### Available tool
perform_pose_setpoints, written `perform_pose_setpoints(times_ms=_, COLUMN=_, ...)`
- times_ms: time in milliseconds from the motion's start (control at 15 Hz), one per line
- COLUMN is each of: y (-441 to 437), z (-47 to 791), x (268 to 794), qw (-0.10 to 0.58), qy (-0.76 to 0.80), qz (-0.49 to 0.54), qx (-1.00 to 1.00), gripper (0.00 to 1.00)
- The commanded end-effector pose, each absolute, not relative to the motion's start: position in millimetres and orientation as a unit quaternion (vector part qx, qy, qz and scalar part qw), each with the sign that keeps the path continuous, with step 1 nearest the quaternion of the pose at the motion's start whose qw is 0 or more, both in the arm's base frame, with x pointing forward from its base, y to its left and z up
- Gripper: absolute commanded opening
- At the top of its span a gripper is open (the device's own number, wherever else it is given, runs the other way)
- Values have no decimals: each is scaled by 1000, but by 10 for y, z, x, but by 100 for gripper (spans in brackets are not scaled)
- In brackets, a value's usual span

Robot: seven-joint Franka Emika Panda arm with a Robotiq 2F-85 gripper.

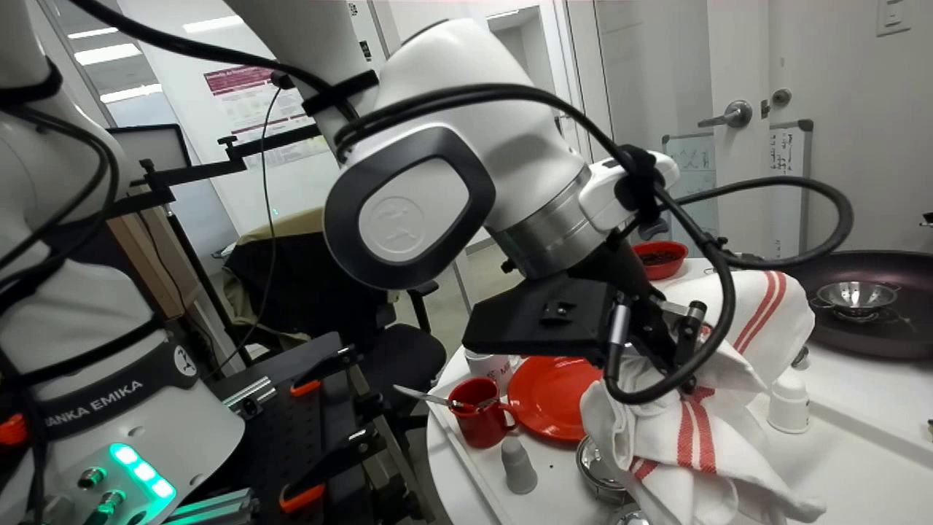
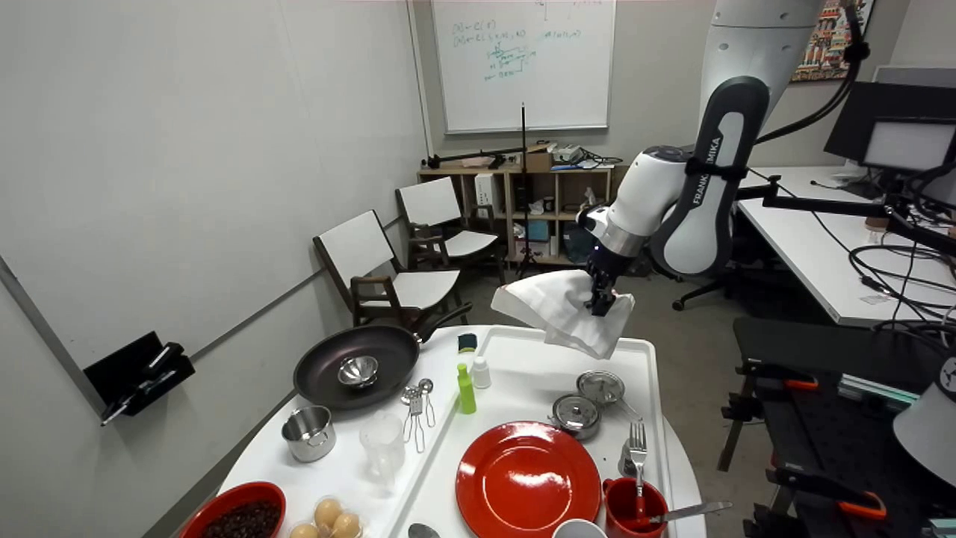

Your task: Use the white towel to wipe the pan

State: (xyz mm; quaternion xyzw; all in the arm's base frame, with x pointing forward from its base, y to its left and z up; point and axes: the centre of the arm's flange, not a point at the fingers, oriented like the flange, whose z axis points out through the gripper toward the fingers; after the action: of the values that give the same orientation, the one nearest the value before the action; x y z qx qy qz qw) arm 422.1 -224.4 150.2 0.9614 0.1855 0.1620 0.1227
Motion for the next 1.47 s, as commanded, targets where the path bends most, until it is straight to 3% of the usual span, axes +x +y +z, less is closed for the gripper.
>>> perform_pose_setpoints(times_ms=0, y=-2044, z=1752, x=4086, qw=133, qy=199, qz=171, qx=956, gripper=7)
perform_pose_setpoints(times_ms=1400, y=-782, z=1672, x=4247, qw=107, qy=373, qz=196, qx=901, gripper=7)
